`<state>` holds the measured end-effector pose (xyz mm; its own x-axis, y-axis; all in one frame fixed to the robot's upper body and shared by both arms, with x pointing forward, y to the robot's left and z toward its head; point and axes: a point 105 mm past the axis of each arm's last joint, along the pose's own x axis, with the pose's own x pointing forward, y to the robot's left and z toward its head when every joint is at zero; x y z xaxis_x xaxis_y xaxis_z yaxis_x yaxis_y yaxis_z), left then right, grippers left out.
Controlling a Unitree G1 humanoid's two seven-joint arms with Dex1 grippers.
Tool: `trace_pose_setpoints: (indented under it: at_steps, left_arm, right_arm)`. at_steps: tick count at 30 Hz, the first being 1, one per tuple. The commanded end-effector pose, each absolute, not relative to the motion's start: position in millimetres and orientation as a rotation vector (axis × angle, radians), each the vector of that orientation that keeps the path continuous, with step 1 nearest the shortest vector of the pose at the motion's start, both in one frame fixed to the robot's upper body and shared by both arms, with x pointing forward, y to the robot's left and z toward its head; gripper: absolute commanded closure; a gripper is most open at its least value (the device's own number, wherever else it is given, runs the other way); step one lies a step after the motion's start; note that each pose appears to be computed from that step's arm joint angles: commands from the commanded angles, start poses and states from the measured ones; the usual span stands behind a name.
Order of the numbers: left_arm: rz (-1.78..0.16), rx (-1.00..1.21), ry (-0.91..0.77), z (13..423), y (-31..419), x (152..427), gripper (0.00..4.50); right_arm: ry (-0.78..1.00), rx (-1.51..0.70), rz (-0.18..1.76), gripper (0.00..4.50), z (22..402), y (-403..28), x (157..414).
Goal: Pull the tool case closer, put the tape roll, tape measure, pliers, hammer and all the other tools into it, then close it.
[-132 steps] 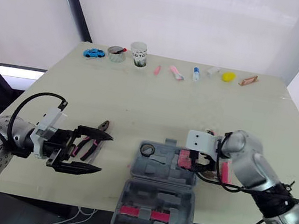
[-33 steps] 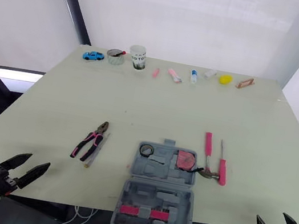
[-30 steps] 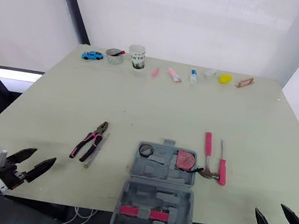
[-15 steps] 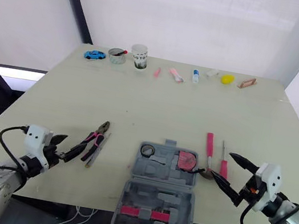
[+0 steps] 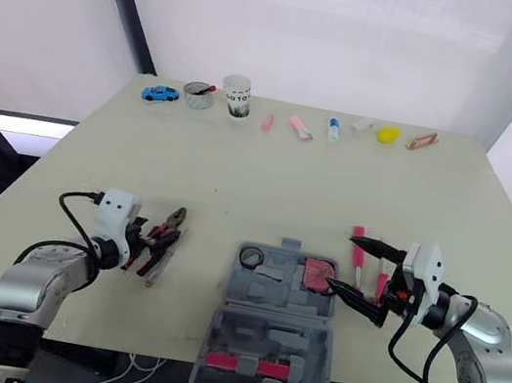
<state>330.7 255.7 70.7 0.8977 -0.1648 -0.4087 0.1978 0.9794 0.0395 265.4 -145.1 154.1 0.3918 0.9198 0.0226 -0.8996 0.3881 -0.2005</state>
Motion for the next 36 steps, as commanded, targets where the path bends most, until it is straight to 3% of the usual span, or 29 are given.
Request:
trace_pose_setpoints:
  at_steps: [1,22,27,36]
  left_arm:
    - [-0.162,0.12,0.444,76,258,335,0.0]
    - [-0.164,0.082,0.528,60,260,336,0.0]
    - [-0.141,0.073,0.519,58,264,338,2.02]
    - [-0.127,0.098,0.451,75,273,344,2.04]
  right_arm:
    - [-0.171,-0.173,1.171,0.07,160,-145,265]
    - [-0.165,-0.252,1.256,0.07,163,-137,257]
    - [-0.163,-0.267,1.259,0.0,162,-137,259]
    - [-0.165,-0.26,1.255,0.0,160,-135,261]
